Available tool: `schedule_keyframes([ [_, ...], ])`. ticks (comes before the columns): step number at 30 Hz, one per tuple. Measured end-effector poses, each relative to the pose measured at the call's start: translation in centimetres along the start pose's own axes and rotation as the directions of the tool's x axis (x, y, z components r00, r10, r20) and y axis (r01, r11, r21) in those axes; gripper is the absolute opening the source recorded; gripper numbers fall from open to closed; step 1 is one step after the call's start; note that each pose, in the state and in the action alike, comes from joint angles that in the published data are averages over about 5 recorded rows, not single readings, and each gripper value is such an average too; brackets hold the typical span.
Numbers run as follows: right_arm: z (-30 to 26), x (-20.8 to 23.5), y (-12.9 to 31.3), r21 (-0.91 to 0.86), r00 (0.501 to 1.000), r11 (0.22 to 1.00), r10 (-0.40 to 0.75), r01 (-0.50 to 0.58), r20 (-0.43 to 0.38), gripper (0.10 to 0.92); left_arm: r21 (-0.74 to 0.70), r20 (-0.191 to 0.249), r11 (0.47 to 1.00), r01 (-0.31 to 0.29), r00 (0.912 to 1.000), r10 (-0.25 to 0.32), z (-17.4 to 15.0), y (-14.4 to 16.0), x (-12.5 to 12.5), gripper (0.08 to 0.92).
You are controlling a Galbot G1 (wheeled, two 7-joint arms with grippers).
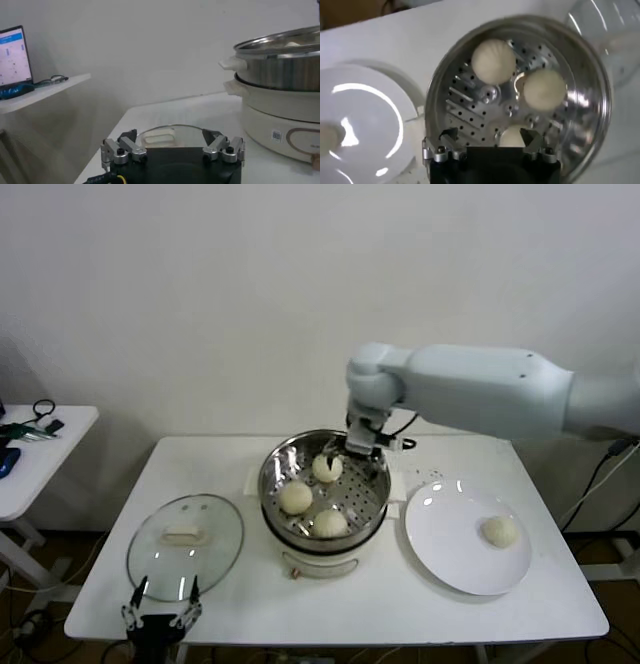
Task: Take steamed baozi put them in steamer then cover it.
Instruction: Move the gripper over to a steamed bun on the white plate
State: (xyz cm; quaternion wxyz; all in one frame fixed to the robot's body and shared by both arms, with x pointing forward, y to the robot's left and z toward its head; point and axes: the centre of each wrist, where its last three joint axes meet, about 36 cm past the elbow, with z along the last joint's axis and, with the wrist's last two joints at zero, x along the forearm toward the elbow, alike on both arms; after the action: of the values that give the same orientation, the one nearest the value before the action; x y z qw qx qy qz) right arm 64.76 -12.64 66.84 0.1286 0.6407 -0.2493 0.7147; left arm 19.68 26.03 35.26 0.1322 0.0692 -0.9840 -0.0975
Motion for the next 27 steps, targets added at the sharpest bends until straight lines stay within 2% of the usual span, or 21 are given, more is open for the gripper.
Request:
schedule_keyframes([
  [4,3.6,0.8,4.0,-0.247,0.999,0.969,0.033,-0.031,0.005,0.823,0.000,0.001,1.000,-0.001,1.0000,0.001,0.0,0.1,0.0,0.823],
  [12,9.0,0.1,13.0,-0.574,0.999,0.818,0.034,-0.024,0.007,0.823,-0.001,0.005,1.000,-0.004,1.0000,0.004,-0.2,0.1,-0.1,0.823],
  [20,12.1,-3.3,21.2,-0.729,1.000,0.684,-0.015,0.012,0.002,0.823,-0.008,0.002,1.000,0.002,1.0000,-0.002,-0.1,0.3,0.0,0.823],
  [27,13.2,-6.7,25.6,-0.784,0.998,0.620,-0.064,0.035,-0.006,0.823,-0.007,0.000,1.000,0.005,1.0000,-0.005,0.0,0.3,-0.1,0.823],
])
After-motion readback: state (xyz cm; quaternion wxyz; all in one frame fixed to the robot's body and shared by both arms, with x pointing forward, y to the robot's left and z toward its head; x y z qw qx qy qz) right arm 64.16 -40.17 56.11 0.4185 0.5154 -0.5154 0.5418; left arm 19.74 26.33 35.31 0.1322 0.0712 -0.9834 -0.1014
